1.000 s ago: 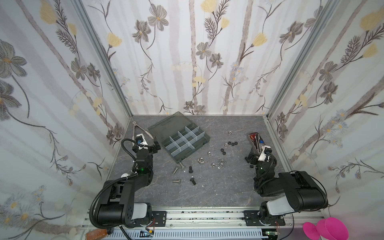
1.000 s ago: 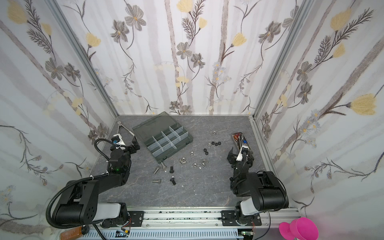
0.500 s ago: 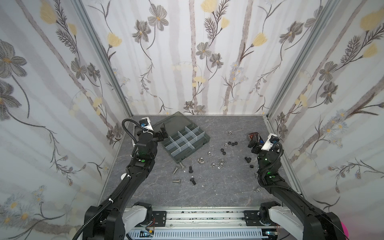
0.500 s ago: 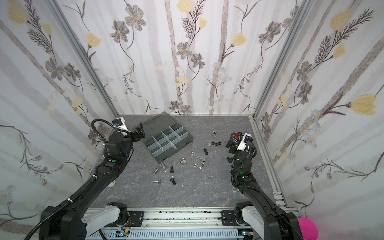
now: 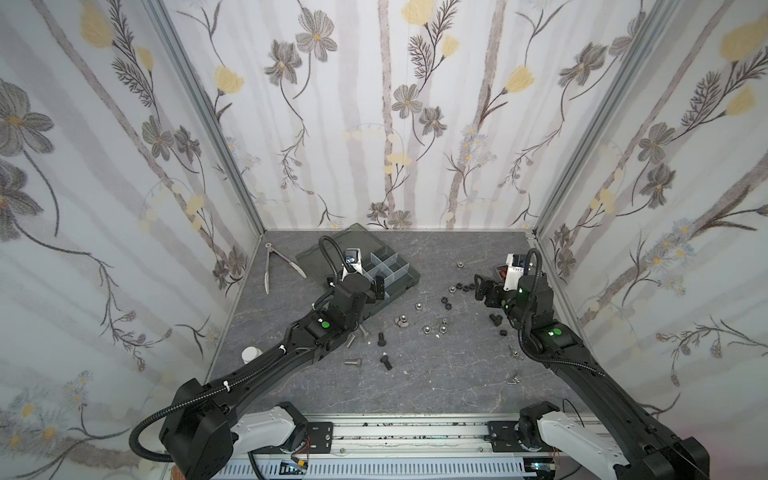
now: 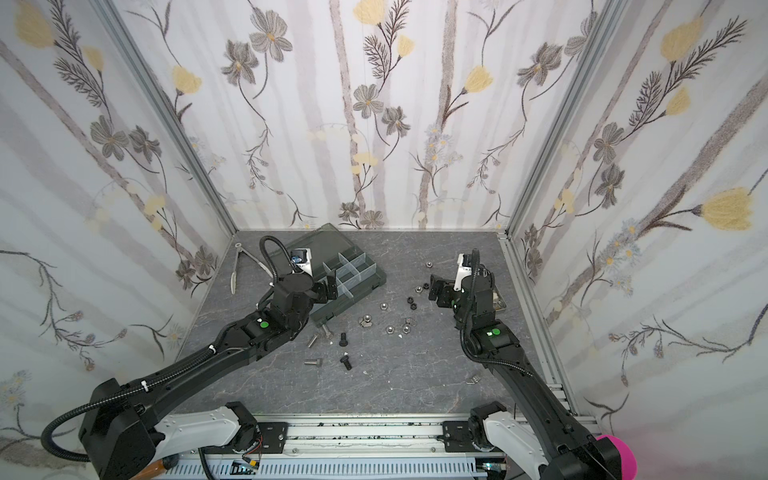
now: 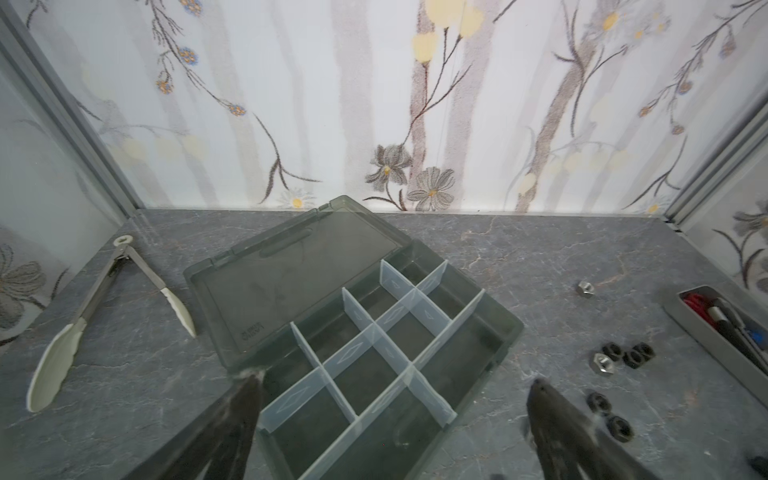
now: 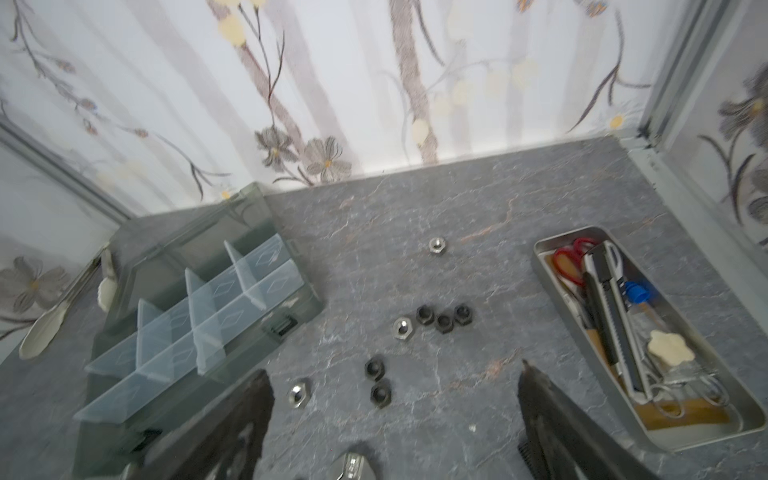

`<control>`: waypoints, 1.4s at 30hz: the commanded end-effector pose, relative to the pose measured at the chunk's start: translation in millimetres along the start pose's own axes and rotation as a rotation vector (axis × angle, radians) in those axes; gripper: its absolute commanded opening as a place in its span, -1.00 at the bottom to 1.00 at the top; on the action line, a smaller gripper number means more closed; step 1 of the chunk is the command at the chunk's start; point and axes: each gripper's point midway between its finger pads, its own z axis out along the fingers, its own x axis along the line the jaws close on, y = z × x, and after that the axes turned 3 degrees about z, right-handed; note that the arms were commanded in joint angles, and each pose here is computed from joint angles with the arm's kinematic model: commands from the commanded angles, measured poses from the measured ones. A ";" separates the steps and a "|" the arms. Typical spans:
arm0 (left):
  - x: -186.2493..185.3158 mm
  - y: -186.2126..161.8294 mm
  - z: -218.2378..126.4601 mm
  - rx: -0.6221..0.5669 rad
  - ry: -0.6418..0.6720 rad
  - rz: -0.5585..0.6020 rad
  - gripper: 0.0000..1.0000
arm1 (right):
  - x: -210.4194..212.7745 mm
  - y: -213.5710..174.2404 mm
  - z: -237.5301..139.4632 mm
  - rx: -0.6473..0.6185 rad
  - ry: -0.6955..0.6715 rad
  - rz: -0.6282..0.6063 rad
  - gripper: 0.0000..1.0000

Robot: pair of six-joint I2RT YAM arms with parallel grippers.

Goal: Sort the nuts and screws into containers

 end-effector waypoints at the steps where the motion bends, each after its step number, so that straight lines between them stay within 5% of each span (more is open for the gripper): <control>1: -3.1 0.5 -4.5 -0.024 0.042 -0.099 1.00 | 20.0 -37.1 -1.6 0.166 0.082 -0.030 0.79; 15: -1.9 -6.8 -14.3 -0.015 -0.003 -0.208 1.00 | 95.4 -137.3 -5.9 0.439 0.277 -0.234 0.32; 30: 16.2 -8.2 -19.8 -0.026 -0.122 -0.339 1.00 | 168.0 -210.3 1.9 0.582 0.378 -0.379 -0.19; 42: 50.3 -17.1 -33.2 -0.060 -0.086 -0.384 1.00 | 196.6 -260.4 15.0 0.689 0.384 -0.444 -0.16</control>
